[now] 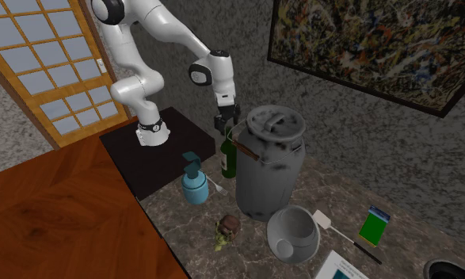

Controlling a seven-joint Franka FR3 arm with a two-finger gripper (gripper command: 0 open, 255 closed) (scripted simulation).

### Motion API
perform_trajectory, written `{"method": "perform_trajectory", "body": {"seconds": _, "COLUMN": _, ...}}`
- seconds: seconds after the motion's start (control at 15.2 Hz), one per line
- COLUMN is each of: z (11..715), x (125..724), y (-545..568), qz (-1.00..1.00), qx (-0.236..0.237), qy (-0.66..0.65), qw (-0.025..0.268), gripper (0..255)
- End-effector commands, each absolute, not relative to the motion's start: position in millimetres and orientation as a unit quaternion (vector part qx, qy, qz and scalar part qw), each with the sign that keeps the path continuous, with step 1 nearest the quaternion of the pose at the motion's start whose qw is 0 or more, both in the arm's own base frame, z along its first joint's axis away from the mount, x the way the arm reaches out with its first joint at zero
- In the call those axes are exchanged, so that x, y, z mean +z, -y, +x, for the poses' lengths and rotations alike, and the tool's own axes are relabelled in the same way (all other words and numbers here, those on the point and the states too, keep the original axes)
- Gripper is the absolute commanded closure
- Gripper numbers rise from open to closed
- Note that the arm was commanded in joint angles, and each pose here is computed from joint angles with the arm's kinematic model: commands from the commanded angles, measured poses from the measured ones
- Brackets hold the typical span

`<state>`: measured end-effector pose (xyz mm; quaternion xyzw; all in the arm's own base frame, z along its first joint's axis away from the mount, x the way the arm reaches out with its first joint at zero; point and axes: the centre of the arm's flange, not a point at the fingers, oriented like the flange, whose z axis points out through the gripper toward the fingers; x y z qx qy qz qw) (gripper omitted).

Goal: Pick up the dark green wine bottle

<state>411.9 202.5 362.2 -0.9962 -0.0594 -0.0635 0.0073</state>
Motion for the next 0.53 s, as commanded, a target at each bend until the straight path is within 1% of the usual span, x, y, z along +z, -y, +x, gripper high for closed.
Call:
{"method": "perform_trajectory", "body": {"seconds": 0.0, "z": 413, "x": 352, "y": -204, "qz": -0.996, "qx": -0.064, "qy": 0.059, "qw": 0.007, "gripper": 0}}
{"method": "perform_trajectory", "body": {"seconds": 0.2, "z": 413, "x": 333, "y": -204, "qz": -0.996, "qx": -0.064, "qy": 0.059, "qw": 0.007, "gripper": 0}}
{"method": "perform_trajectory", "body": {"seconds": 0.33, "z": 413, "x": 333, "y": -204, "qz": -0.996, "qx": -0.064, "qy": 0.059, "qw": 0.007, "gripper": 0}}
{"method": "perform_trajectory", "body": {"seconds": 0.4, "z": 412, "x": 334, "y": -204, "qz": -0.996, "qx": -0.064, "qy": 0.059, "qw": 0.007, "gripper": 255}}
{"method": "perform_trajectory", "body": {"seconds": 0.46, "z": 412, "x": 334, "y": -204, "qz": -0.996, "qx": -0.064, "qy": 0.059, "qw": 0.007, "gripper": 255}}
